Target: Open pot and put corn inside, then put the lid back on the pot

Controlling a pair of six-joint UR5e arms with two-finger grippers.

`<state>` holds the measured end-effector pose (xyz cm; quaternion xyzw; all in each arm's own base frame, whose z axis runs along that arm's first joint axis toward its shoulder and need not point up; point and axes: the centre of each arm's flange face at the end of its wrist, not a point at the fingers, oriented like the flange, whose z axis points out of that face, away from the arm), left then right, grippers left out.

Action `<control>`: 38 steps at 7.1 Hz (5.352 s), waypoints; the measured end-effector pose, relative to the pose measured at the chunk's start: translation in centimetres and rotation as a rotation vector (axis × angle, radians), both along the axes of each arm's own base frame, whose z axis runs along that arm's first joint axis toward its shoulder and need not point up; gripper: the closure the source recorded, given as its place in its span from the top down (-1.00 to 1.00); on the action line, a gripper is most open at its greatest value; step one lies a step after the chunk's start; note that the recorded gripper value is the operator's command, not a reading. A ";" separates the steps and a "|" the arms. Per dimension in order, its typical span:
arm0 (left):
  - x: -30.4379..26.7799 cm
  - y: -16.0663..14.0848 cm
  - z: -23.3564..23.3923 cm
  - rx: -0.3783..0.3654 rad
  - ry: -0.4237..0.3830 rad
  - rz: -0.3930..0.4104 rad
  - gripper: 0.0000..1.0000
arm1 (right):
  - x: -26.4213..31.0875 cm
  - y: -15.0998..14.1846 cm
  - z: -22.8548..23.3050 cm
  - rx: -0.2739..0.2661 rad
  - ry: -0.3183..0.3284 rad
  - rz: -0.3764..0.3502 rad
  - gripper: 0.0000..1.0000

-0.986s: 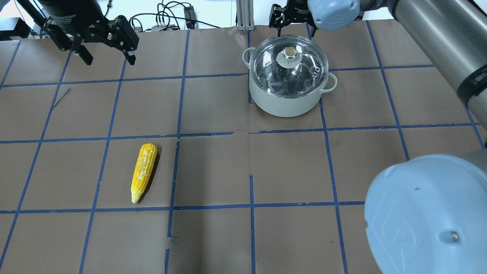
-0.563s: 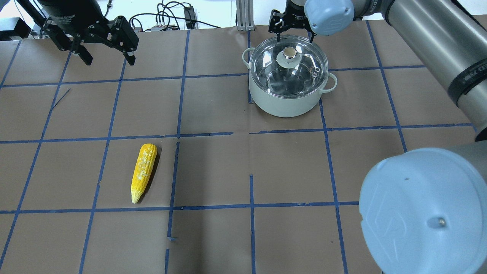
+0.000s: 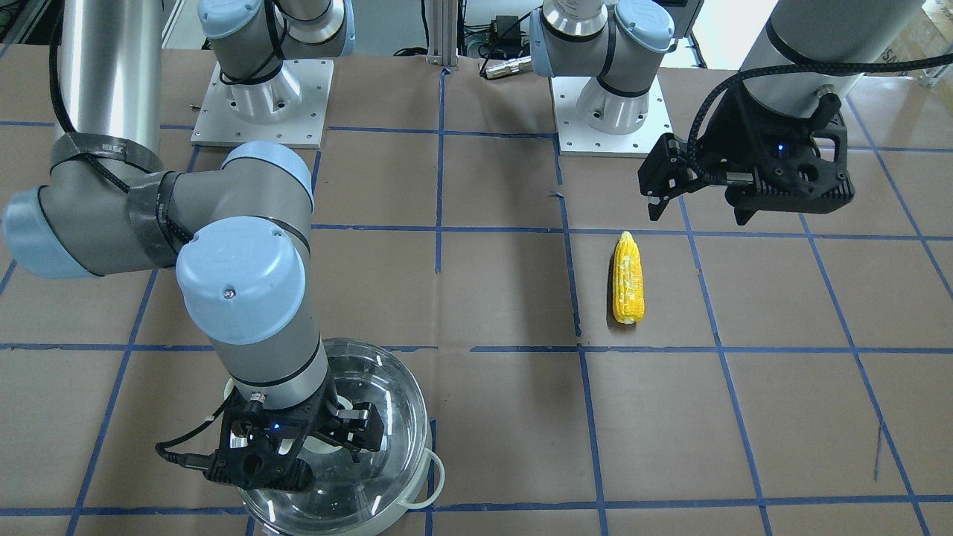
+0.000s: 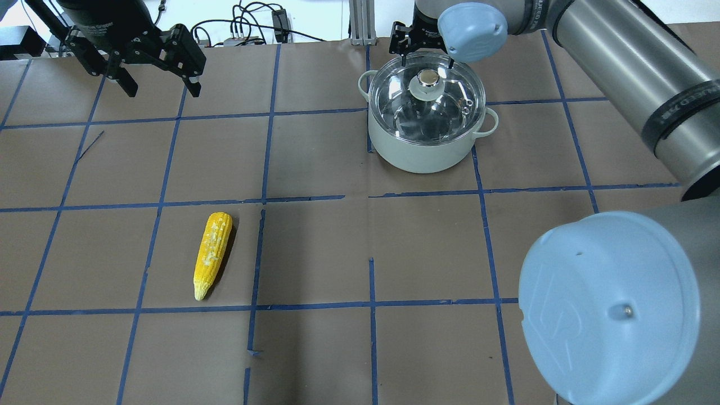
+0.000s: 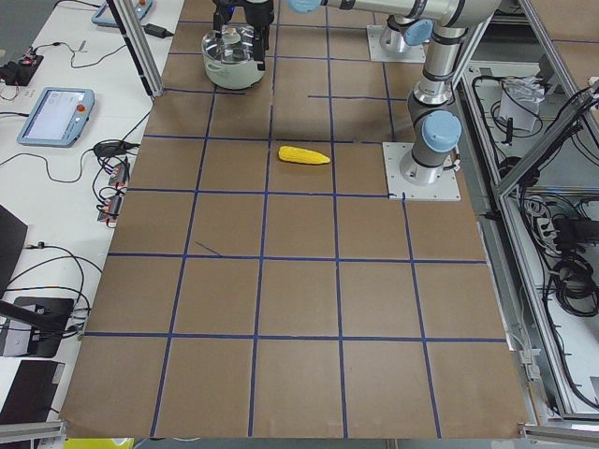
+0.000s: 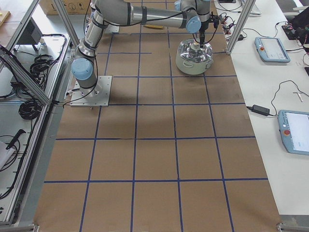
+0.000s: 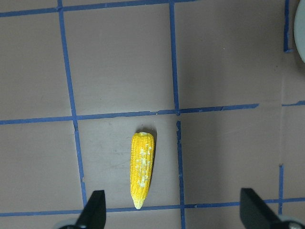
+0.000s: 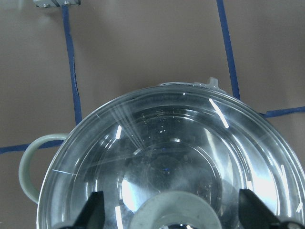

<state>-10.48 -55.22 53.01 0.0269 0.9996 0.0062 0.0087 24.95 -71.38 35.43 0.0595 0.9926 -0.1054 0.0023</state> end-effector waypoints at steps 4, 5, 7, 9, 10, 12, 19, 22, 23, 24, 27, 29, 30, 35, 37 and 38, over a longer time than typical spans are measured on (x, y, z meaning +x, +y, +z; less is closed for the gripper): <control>0.0 -0.1 0.0 0.000 0.001 0.000 1.00 | 0.0 0.3 -0.5 0.015 0.004 0.014 0.99; 0.0 -0.1 0.0 0.000 0.001 0.001 1.00 | -0.1 0.7 -0.5 0.023 0.006 0.016 0.99; 0.0 -0.1 -0.1 0.001 0.002 0.004 1.00 | 0.0 2.0 -0.9 0.044 0.010 0.021 0.99; 0.0 -0.1 -0.1 0.001 0.002 0.004 1.00 | 0.0 2.7 -1.0 0.050 0.012 0.023 0.84; 0.0 -0.1 0.0 0.000 0.002 0.005 1.00 | 0.0 2.7 -1.0 0.048 0.011 0.024 0.68; 0.0 0.0 0.0 -0.001 0.002 0.005 1.00 | 0.1 2.6 -1.0 0.043 0.010 0.024 0.15; 0.1 0.1 0.4 -0.007 0.001 0.006 1.00 | 0.1 2.5 0.1 0.028 0.001 0.026 -0.81; 1.5 0.3 -1.1 0.026 0.003 -0.012 1.00 | -0.6 3.9 3.1 0.048 0.002 0.024 -0.80; 3.0 0.4 -2.7 0.057 0.008 -0.033 1.00 | -1.1 4.7 4.8 0.064 0.005 0.028 -0.79; 4.6 0.5 -5.1 0.095 0.017 -0.043 1.00 | -1.8 6.0 7.4 0.088 0.009 0.036 -0.79; 5.8 1.7 -14.2 0.174 0.033 -0.047 1.00 | -3.9 11.6 18.6 0.181 0.020 0.045 -0.80; 5.6 3.5 -20.7 0.179 0.035 -0.081 1.00 | -4.7 17.7 25.6 0.225 0.022 0.049 -0.81; 5.6 4.4 -23.8 0.138 0.028 -0.114 1.00 | -5.1 20.8 27.6 0.244 0.023 0.058 -0.82; 5.3 6.8 -35.5 0.074 0.009 -0.162 0.18 | -6.0 26.4 21.4 0.195 0.028 0.078 -0.80; 5.3 7.3 -36.1 0.086 0.008 -0.161 -0.72 | -6.2 27.1 19.5 0.165 0.034 0.080 -0.80; 5.3 7.1 -35.8 0.081 0.005 -0.157 -0.82 | -6.5 27.1 18.9 0.168 0.039 0.076 -0.80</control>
